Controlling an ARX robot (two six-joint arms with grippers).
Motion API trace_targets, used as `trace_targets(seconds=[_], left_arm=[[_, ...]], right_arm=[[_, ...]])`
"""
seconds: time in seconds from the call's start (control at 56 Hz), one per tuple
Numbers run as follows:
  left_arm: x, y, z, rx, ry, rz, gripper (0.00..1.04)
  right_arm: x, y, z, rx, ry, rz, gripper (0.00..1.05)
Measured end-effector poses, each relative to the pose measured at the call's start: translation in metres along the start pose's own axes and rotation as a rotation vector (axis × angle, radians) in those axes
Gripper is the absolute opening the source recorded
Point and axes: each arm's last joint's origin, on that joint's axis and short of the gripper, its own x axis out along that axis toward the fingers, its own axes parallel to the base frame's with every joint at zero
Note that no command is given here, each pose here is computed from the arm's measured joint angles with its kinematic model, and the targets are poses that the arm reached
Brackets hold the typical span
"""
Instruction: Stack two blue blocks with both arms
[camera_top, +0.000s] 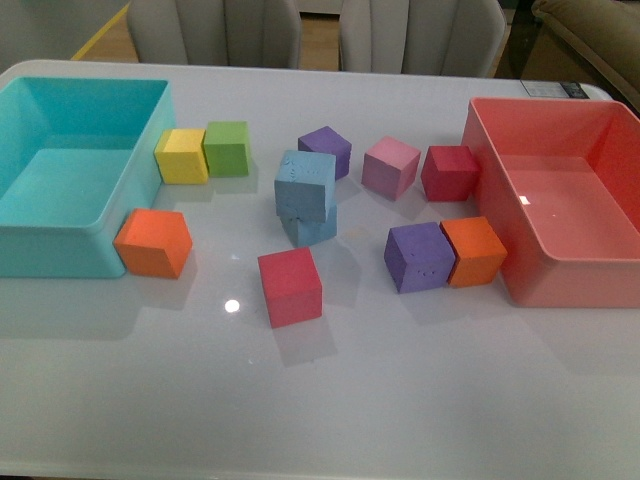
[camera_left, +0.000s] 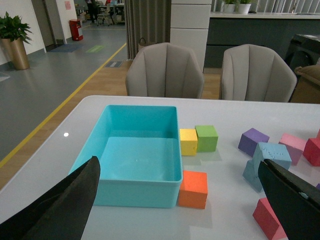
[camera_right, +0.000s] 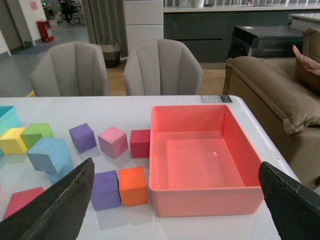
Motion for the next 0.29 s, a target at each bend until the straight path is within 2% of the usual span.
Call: trace_targets(seconds=[0.286], left_arm=[[0.0000,0.0000,0.0000,0.000,0.000,0.000,0.96]], right_arm=[[0.0000,0.0000,0.0000,0.000,0.000,0.000,0.96]])
